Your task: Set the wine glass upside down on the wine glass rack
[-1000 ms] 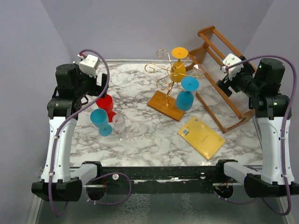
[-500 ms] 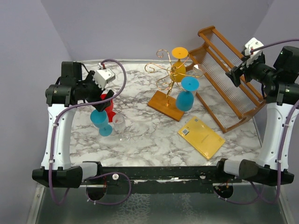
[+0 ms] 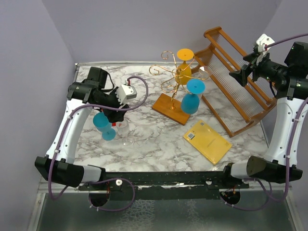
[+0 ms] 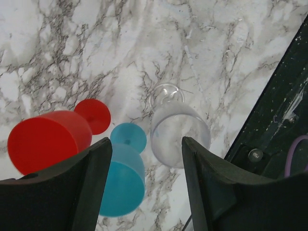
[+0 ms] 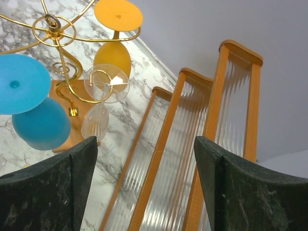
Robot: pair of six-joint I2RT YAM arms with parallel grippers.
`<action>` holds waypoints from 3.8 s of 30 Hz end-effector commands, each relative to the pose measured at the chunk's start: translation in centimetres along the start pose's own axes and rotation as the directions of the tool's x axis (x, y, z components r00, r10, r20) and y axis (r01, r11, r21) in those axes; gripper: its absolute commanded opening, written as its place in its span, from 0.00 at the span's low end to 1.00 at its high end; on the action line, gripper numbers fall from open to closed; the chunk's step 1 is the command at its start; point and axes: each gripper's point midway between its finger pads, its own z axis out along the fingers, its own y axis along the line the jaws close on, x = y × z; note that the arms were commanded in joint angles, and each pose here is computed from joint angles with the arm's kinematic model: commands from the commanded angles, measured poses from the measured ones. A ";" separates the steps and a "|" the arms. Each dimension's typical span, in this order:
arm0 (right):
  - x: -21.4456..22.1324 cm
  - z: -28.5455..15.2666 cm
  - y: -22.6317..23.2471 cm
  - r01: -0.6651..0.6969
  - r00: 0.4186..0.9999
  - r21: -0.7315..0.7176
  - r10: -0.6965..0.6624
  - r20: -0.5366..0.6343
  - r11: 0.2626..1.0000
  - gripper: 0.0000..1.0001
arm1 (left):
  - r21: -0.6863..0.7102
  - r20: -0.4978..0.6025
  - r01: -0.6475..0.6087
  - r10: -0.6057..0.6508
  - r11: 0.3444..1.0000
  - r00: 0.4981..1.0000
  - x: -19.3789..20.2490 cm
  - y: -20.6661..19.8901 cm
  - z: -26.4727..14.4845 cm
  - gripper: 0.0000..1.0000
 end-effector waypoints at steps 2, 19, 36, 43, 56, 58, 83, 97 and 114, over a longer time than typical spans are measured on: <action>-0.9 -0.3 1.2 -0.008 0.999 -0.051 0.010 0.037 0.999 0.80 | 0.018 -0.048 -0.073 0.073 0.997 0.996 -0.1 -0.1 2.1 0.58; -0.3 -1.3 2.0 0.048 0.999 0.001 -0.048 0.018 0.999 0.80 | 0.062 -0.125 -0.154 0.161 0.986 0.979 1.4 0.1 4.1 0.20; 2.9 -1.0 -2.0 0.085 0.987 0.108 -0.069 -0.146 0.990 0.84 | 0.048 0.036 -0.187 0.186 0.981 0.982 -4.2 -0.7 0.4 0.00; 5.3 -1.2 -3.8 0.029 0.978 0.240 0.022 -0.208 0.970 0.89 | -0.145 0.146 -0.144 0.165 0.979 0.975 -8.6 0.9 -4.0 0.00; 0.7 -1.5 -3.2 -0.040 0.992 0.197 0.062 -0.106 0.980 0.75 | -0.588 0.523 0.300 0.069 0.751 0.850 -15.9 7.0 -16.6 0.00; -0.9 -1.8 -2.9 -0.070 0.995 0.201 0.081 -0.049 0.977 0.71 | -0.610 0.571 0.375 0.060 0.698 0.818 -16.5 8.4 -18.6 0.00; -14.2 10.2 4.2 -0.191 0.935 -0.151 0.227 0.272 0.970 0.71 | -0.234 0.932 0.401 0.087 0.886 0.353 -31.6 8.5 -23.1 0.00; -16.6 13.8 3.6 -0.369 0.834 -0.201 0.418 0.360 0.908 0.68 | -0.102 0.935 0.273 -0.002 0.957 0.355 -32.6 6.2 -20.8 0.00; -15.3 14.8 3.8 -0.520 0.762 -0.223 0.566 0.316 0.825 0.51 | -0.040 0.930 0.194 -0.034 0.980 0.366 -32.6 4.2 -20.3 0.00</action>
